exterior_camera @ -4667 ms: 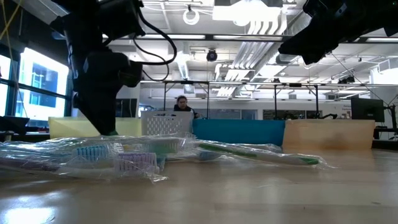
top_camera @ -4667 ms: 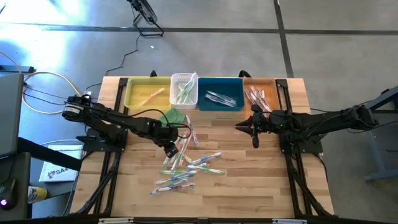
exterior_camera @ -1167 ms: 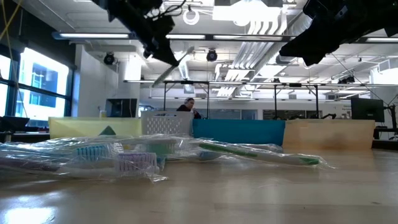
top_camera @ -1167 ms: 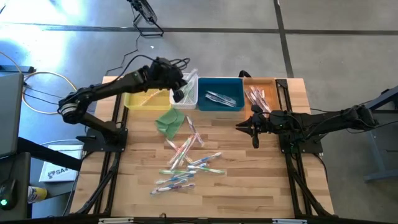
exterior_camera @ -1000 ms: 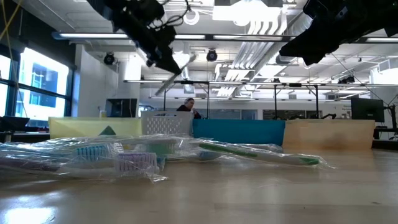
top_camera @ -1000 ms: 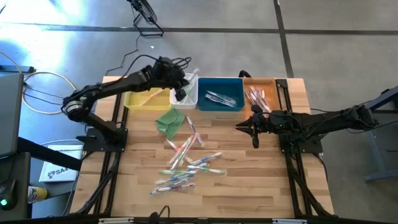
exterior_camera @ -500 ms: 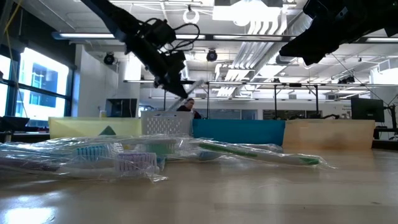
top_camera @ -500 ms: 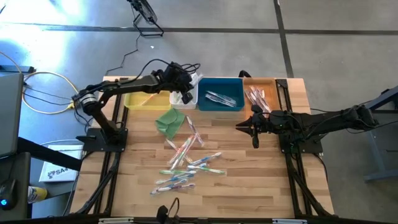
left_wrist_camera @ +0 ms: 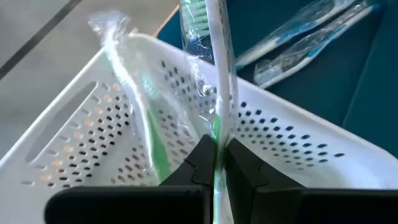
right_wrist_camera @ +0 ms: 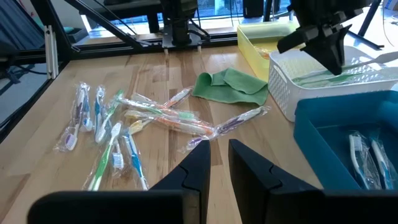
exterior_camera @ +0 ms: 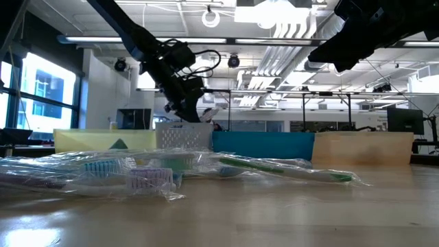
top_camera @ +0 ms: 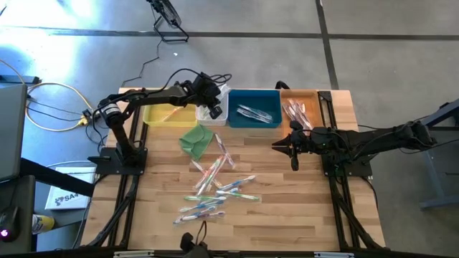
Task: Pick & Place Toothbrushes
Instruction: Put the green toothbrush into the white bin
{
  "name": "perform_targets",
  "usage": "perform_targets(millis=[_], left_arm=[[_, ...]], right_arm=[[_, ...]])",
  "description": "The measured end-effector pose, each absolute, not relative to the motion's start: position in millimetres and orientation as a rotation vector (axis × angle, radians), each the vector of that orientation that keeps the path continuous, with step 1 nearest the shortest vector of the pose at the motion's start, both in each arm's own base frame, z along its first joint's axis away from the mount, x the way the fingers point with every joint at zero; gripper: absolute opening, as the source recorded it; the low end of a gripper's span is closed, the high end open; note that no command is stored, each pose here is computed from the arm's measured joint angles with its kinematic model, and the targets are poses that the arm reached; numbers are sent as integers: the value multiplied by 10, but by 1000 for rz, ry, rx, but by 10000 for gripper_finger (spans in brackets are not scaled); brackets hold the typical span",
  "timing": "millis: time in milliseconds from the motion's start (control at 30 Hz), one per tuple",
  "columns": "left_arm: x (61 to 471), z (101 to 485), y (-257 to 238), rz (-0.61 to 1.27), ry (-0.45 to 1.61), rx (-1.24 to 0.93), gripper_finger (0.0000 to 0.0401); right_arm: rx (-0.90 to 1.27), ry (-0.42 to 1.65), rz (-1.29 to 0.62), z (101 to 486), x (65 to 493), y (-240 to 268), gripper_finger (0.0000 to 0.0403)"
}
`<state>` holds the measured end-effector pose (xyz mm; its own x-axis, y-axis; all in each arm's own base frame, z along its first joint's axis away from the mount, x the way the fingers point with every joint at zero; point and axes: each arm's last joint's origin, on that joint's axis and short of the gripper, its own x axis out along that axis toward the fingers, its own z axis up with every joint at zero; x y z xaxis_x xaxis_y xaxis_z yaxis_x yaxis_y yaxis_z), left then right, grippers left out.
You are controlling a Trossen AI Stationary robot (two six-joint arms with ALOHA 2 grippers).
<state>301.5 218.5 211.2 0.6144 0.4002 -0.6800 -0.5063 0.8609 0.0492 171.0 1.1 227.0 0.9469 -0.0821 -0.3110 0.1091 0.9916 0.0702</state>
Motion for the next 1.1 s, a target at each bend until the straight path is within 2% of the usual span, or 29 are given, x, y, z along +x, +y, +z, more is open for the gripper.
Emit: perform_targets(millis=[700,800,1100], left_arm=[[3019,2113,2178,521,744,-158,14],[3019,2113,2178,521,744,-158,35],[3015,2109,2175,520,750,-160,133]], right_arm=[[87,313,-97,2270,1710,11,50],[87,313,-98,2270,1710,10,50],[87,313,-97,2270,1710,11,50]])
